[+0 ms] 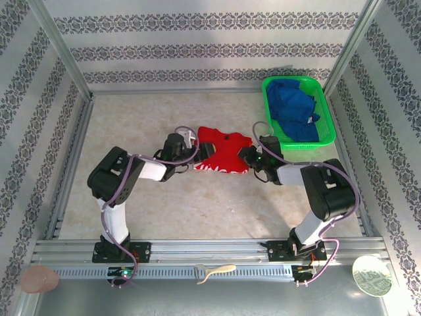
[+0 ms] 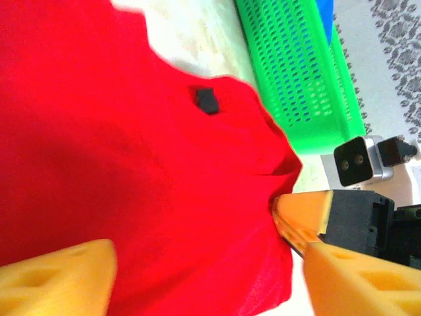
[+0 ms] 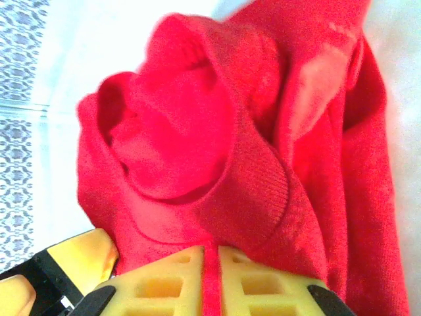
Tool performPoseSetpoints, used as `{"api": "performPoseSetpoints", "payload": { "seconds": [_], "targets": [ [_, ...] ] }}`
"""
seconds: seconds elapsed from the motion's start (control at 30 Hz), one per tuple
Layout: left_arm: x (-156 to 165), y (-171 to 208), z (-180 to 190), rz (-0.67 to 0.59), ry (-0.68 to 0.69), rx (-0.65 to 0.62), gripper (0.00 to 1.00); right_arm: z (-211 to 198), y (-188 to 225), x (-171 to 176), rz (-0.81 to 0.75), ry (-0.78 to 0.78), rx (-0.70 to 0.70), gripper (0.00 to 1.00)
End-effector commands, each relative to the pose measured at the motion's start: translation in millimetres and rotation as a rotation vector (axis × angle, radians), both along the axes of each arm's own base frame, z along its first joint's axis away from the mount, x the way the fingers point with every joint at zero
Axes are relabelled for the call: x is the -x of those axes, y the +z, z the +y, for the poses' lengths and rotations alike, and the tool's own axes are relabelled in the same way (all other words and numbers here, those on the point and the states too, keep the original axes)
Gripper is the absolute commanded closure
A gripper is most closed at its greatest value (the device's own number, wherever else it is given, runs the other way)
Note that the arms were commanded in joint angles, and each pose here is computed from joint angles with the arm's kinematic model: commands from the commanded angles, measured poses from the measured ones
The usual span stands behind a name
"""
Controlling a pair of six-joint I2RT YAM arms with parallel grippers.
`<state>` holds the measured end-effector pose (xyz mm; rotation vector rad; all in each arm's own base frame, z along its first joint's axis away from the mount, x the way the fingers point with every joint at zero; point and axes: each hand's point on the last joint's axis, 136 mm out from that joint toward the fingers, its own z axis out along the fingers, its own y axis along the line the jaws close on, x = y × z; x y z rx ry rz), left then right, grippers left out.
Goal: Fold the inside-out t-shirt
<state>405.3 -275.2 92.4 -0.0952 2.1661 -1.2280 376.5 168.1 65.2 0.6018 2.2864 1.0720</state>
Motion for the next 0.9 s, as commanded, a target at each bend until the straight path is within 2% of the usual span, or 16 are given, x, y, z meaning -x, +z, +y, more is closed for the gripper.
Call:
{"api": "performPoseSetpoints", "payload": {
  "seconds": [0.0, 0.17, 0.3, 0.43, 0.57, 0.73, 0.8, 0.87],
  "targets": [
    [-10.5, 40.1, 28.1, -0.04, 0.067, -0.039, 0.18, 2.9, 34.2, -13.1, -0.072, 0.037, -0.001, 0.85],
    [-12.3, 23.3, 65.4, 0.108, 0.096, -0.248, 0.17, 4.1, 21.9, -27.9, -0.043, 0.042, 0.017, 0.85],
    [-5.4, -6.0, 71.5, 0.244, 0.012, -0.385, 0.15, -1.0, -6.3, -35.3, 0.006, 0.019, 0.048, 0.85],
    [4.4, -27.1, 54.6, 0.322, -0.122, -0.386, 0.15, -11.9, -34.5, -36.8, 0.06, -0.017, 0.068, 0.86],
    [14.4, -40.3, 30.1, 0.34, -0.226, -0.36, 0.15, -13.0, -45.4, -34.6, 0.083, -0.018, 0.066, 0.86],
    [13.7, -52.7, 6.9, 0.347, -0.25, -0.29, 0.16, -14.1, -43.2, -33.3, 0.078, -0.019, 0.067, 0.85],
    [13.2, -56.6, -1.2, 0.353, -0.256, -0.262, 0.28, -12.0, -35.3, -34.2, 0.064, -0.01, 0.046, 0.84],
    [8.7, -58.4, -3.4, 0.355, -0.231, -0.224, 0.52, -7.3, -10.6, -35.3, 0.013, 0.012, 0.018, 0.81]
  ]
}}
